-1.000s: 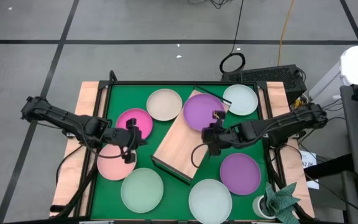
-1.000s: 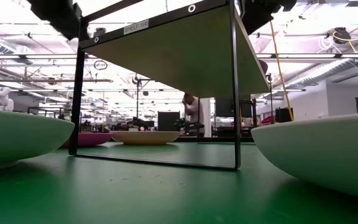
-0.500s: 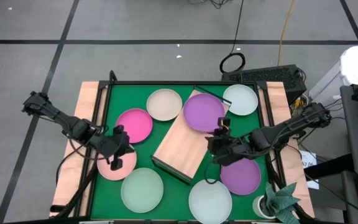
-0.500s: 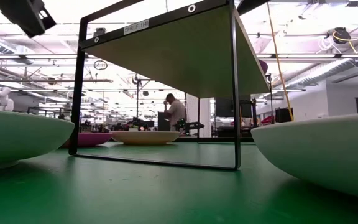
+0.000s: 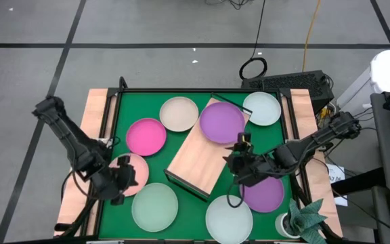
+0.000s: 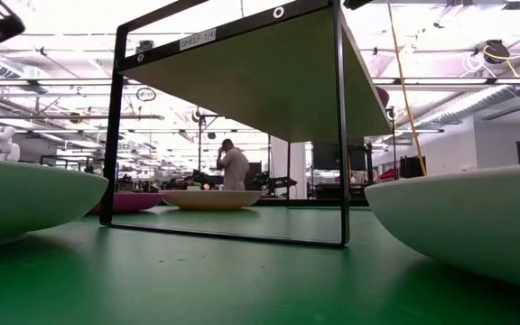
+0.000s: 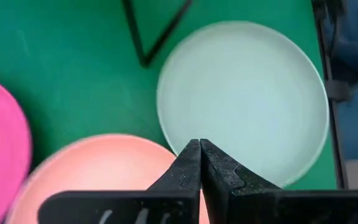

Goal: Place and stack plates onto a shelf
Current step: Put the light pink plate on the shelf

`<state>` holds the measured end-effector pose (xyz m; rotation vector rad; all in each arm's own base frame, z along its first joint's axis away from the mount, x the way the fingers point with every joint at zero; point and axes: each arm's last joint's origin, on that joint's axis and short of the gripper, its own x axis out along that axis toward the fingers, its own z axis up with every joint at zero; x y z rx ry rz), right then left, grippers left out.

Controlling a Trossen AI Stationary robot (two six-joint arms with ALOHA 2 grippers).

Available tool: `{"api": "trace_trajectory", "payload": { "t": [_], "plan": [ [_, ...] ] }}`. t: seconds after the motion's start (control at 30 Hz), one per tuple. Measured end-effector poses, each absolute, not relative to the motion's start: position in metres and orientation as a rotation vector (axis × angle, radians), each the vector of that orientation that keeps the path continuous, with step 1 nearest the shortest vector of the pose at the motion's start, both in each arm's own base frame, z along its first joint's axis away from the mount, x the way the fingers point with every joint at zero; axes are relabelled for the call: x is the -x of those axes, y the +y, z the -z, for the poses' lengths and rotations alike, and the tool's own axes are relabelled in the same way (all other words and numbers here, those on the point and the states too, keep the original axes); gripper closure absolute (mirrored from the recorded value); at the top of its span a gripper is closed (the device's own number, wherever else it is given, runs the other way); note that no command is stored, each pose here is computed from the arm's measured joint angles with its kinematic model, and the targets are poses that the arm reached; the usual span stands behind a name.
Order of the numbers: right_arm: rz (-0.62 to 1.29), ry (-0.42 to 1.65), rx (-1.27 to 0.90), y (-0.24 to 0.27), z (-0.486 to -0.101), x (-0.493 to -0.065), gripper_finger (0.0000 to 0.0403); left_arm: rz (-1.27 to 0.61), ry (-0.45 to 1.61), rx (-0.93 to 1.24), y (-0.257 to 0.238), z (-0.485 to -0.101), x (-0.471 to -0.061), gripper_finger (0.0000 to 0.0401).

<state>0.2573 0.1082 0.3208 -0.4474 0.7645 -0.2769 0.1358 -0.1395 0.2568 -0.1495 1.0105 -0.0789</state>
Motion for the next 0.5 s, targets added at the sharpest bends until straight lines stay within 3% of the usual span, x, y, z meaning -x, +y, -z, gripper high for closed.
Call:
{"api": "trace_trajectory", "payload": {
  "t": [0.3,0.5],
  "plan": [
    [0.262,0.754,0.464,0.110,-0.322,-0.257,0.0246,0.071,1.141,0.169,-0.167,-0.236,-0.126,0.0294],
    [0.261,0.760,0.470,0.110,-0.321,-0.257,0.0246,0.039,1.274,0.113,-0.186,-0.214,-0.116,0.0249]
  ]
}}
